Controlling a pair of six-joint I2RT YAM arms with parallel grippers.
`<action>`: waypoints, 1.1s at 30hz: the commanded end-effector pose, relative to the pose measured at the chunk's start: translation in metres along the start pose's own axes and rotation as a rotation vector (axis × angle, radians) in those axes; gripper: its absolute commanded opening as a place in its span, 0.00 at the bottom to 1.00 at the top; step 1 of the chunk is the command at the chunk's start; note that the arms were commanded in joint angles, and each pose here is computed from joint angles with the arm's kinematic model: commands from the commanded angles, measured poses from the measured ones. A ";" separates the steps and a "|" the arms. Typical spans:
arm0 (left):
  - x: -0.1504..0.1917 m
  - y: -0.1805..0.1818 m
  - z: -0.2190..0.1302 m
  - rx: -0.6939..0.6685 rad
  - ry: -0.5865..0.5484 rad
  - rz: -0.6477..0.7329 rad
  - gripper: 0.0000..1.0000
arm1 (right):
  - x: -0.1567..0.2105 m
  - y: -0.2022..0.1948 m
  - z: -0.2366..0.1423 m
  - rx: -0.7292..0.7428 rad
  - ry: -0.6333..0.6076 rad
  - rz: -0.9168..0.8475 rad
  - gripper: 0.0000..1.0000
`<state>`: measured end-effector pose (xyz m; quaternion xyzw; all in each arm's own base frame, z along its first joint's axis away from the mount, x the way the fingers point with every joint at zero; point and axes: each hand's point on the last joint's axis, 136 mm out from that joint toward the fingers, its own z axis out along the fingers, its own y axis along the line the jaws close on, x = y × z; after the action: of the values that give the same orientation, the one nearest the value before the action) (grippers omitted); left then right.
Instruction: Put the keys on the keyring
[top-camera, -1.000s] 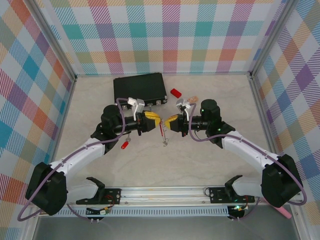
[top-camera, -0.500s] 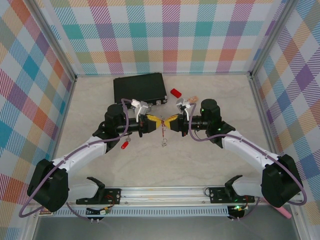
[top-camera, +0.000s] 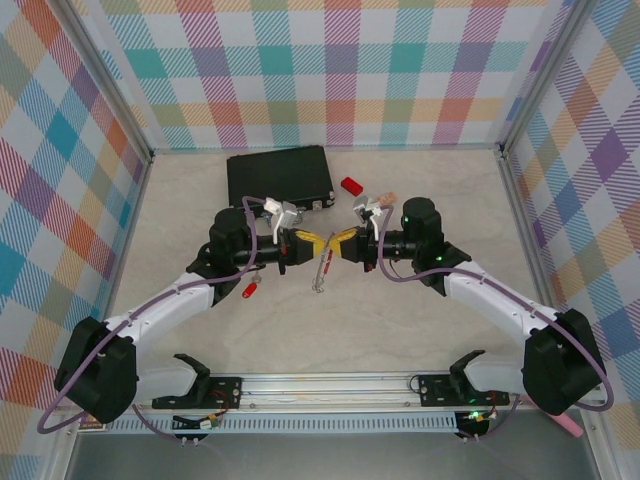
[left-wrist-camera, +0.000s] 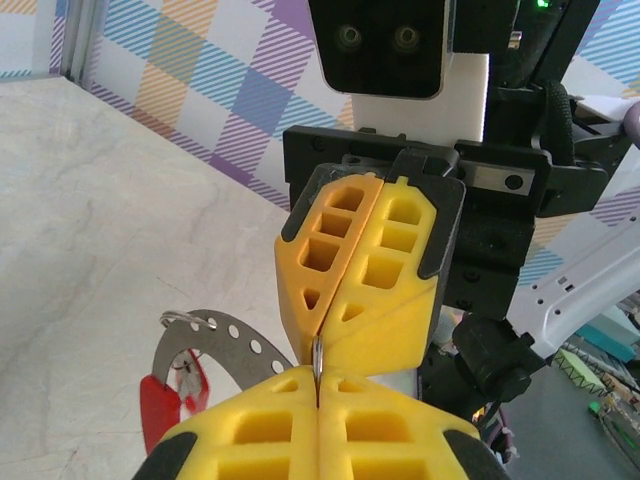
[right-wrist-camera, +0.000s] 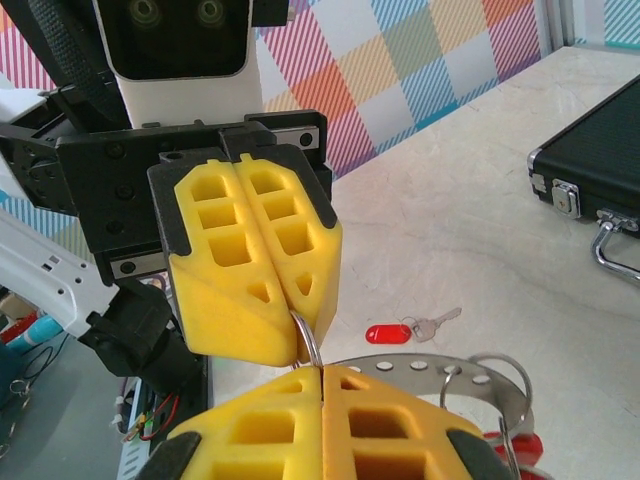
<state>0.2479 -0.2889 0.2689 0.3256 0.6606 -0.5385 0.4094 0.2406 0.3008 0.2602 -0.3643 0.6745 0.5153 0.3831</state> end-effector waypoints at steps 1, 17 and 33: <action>-0.017 -0.016 0.001 0.049 -0.069 0.059 0.00 | -0.019 0.007 -0.002 0.008 -0.038 -0.039 0.06; -0.068 0.013 -0.022 -0.178 -0.428 -0.082 0.00 | -0.029 -0.036 -0.049 0.415 -0.225 0.024 0.68; -0.094 0.028 -0.042 -0.317 -0.521 -0.300 0.00 | -0.030 -0.044 -0.053 0.454 -0.252 0.066 0.99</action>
<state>0.3059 -0.2441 0.3255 0.0303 0.6594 -0.5389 0.5233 0.2837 0.2446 0.2744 -0.1863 0.7374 0.4005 0.5110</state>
